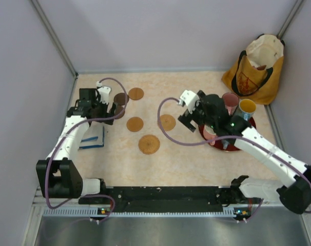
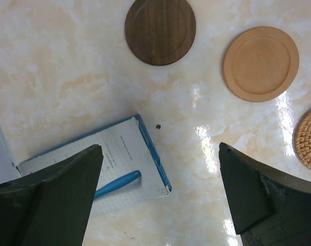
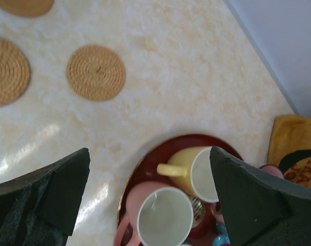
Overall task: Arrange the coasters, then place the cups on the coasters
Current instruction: Move the coaster to the center of the board.
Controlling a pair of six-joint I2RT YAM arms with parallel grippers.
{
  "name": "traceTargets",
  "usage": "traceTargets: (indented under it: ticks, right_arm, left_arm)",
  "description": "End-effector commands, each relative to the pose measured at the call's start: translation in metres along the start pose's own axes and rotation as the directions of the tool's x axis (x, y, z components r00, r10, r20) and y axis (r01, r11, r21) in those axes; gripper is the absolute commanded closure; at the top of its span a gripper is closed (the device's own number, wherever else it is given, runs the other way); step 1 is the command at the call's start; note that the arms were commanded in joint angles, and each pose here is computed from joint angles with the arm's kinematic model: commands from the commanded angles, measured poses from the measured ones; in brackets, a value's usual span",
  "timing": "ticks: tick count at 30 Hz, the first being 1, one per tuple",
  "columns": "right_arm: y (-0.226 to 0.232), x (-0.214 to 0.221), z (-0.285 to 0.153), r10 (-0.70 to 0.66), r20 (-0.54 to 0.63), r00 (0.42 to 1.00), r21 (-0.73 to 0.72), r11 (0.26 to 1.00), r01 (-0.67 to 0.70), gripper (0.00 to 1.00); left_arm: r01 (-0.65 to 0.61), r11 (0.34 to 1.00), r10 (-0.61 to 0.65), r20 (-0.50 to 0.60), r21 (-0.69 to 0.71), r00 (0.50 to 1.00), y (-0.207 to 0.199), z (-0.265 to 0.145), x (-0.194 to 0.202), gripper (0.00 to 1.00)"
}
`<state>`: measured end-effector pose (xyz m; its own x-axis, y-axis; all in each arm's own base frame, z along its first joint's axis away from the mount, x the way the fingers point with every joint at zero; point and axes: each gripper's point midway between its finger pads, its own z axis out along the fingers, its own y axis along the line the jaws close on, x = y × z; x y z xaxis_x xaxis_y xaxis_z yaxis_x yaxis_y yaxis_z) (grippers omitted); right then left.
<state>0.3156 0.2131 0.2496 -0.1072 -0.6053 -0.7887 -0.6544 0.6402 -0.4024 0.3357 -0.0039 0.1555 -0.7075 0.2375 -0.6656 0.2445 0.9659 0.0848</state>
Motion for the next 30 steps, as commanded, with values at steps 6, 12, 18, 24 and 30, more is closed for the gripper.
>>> traceTargets:
  ticks: [6, 12, 18, 24, 30]
  right_arm:
    - [0.031, 0.064, -0.035, -0.033, 0.005, 0.999, -0.084, 0.996, 0.033, 0.01]
    - [0.032, 0.079, -0.021, -0.022, -0.012, 1.000, -0.079, 0.997, 0.021, 0.01]
    - [0.035, 0.086, -0.014, -0.024, -0.032, 0.999, -0.087, 0.996, 0.021, 0.01]
    - [0.028, 0.088, -0.015, -0.038, -0.028, 0.999, -0.040, 0.999, 0.037, 0.01]
    - [0.030, 0.091, -0.011, -0.046, -0.032, 0.998, -0.049, 0.998, 0.045, 0.01]
  left_arm:
    - [-0.109, 0.990, 0.107, -0.030, -0.086, 0.994, -0.004, 0.037, -0.053, 0.02]
    - [-0.140, 0.969, 0.129, -0.066, -0.204, 0.989, 0.007, 0.070, -0.088, 0.02]
    - [-0.162, 0.942, 0.135, -0.110, -0.296, 0.985, 0.016, 0.102, -0.117, 0.02]
    - [-0.183, 0.944, 0.129, -0.204, -0.274, 0.970, 0.011, 0.132, -0.100, 0.04]
    - [-0.170, 0.953, 0.104, -0.261, -0.249, 0.960, 0.005, 0.139, -0.064, 0.05]
